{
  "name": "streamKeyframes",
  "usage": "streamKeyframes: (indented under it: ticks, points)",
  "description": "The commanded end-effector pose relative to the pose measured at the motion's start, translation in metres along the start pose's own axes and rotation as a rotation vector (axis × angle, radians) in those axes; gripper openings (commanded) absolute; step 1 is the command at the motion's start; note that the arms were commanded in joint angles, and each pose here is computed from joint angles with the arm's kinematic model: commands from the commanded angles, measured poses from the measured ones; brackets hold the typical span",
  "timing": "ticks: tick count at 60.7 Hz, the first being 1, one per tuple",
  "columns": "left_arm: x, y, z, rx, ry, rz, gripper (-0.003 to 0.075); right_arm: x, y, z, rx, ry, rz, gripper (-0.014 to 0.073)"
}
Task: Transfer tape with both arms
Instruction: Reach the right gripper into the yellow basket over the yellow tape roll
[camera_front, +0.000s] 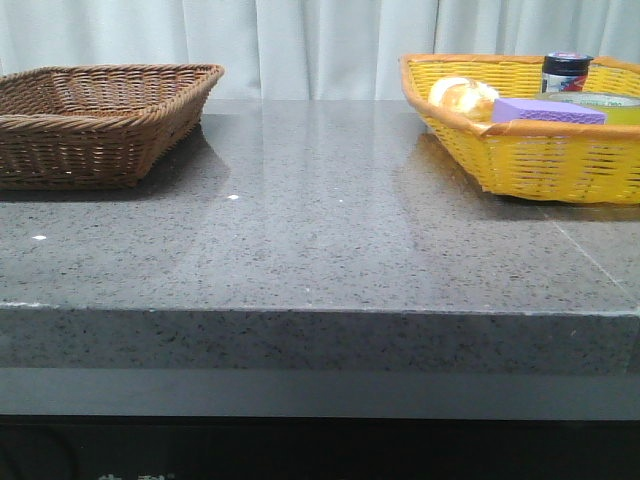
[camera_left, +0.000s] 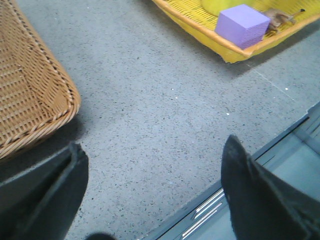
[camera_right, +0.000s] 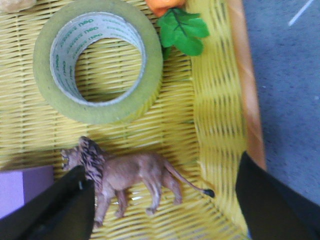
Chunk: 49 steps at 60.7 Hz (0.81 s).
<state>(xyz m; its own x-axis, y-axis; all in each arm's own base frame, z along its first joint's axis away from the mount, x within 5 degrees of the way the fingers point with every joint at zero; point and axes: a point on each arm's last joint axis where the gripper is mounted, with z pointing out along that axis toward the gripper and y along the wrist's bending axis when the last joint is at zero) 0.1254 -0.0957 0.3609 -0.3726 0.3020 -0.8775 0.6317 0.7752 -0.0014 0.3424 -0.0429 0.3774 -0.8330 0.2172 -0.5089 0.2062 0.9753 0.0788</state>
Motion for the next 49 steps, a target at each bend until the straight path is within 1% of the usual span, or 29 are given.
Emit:
streamKeyframes:
  ticks: [1,6,10,17,27,49]
  points:
    - [-0.015,-0.002,-0.007,0.010,-0.101,-0.003,0.0546,-0.017,0.002,-0.010,-0.030,-0.035,0.008,0.0511]
    - [-0.015,-0.002,-0.007,0.010,-0.101,-0.003,0.0546,-0.025,0.006,0.004,-0.061,0.011,0.021,0.0452]
    - [-0.015,-0.002,-0.007,0.010,-0.101,-0.003,0.0546,-0.031,0.007,0.014,-0.074,0.037,0.026,0.0434]
    - [-0.015,-0.002,-0.007,0.010,-0.101,-0.003,0.0546,-0.040,0.009,0.031,-0.078,0.067,0.028,0.0435]
    - [-0.015,-0.002,-0.006,0.010,-0.097,-0.003,0.0546,-0.052,0.009,0.050,-0.077,0.067,0.038,0.0435]
    - [-0.013,-0.002,-0.006,0.014,-0.074,-0.004,0.0546,-0.066,0.007,0.080,-0.064,0.016,0.043,0.0435]
